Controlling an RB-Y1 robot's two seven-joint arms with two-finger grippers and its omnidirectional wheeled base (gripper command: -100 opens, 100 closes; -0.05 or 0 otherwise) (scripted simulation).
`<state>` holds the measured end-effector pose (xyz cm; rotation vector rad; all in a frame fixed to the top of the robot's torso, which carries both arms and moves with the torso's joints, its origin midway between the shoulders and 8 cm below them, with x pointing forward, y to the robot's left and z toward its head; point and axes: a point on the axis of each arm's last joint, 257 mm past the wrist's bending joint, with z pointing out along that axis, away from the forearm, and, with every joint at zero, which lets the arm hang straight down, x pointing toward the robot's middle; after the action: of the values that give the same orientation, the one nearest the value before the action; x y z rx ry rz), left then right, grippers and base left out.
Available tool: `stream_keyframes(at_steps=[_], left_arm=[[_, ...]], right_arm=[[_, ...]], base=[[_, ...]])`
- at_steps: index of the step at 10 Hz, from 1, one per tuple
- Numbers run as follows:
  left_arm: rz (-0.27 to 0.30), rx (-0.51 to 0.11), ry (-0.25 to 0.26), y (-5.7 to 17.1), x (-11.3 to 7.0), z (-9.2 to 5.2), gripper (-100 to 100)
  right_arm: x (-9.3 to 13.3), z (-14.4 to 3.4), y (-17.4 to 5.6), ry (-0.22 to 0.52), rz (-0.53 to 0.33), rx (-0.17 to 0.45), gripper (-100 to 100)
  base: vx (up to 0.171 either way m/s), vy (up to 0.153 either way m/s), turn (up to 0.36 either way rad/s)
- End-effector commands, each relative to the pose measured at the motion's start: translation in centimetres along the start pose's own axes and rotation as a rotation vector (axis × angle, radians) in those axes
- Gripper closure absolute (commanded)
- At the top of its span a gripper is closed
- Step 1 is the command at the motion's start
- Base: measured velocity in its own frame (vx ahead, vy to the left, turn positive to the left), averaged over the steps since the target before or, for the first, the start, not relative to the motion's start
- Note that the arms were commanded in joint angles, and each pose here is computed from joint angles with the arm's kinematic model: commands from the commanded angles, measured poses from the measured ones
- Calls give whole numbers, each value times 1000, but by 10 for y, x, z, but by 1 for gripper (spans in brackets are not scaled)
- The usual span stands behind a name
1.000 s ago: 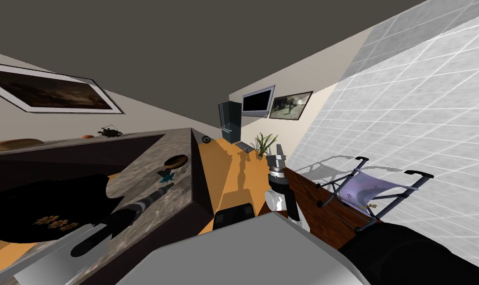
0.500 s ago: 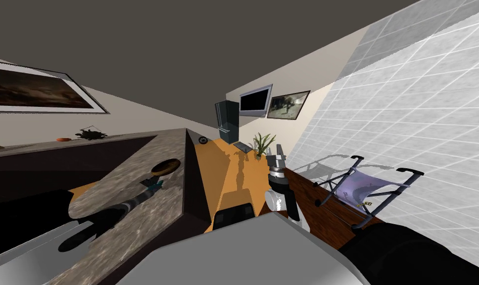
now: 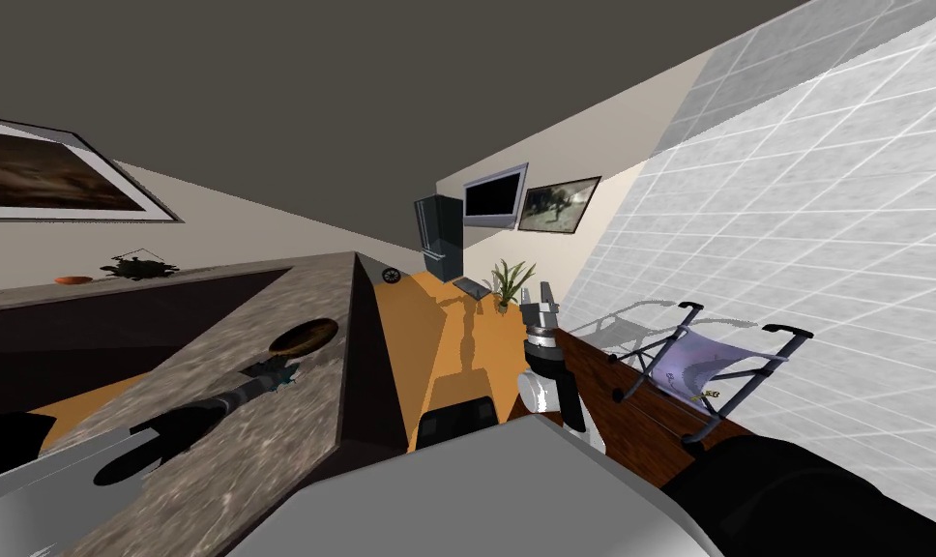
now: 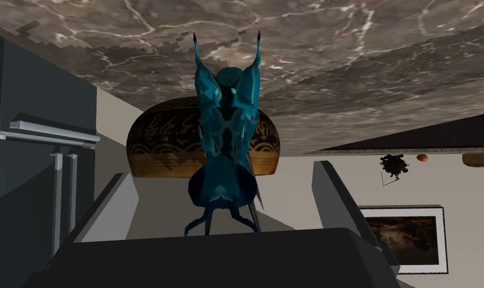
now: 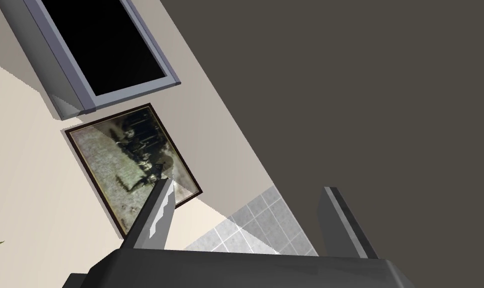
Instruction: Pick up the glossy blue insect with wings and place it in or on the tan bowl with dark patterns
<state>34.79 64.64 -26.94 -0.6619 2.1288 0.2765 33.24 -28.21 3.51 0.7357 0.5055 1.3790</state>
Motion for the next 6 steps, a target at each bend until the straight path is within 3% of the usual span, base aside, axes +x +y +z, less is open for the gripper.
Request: stream_keyframes(at_steps=[1, 2, 3, 6], left_arm=[[0, 0, 0, 0, 0, 0, -100], [1, -3, -1, 1, -1, 0, 0], [-29, -43, -2, 21, -1, 4, -100], [-73, -103, -5, 51, -1, 8, -100]], right_arm=[[0, 0, 0, 0, 0, 0, 0], [0, 0, 0, 0, 0, 0, 0], [0, 0, 0, 0, 0, 0, 0], [0, 0, 0, 0, 0, 0, 0]], base=[[21, -5, -9], [0, 0, 0], [-59, 22, -334], [-131, 22, -300]])
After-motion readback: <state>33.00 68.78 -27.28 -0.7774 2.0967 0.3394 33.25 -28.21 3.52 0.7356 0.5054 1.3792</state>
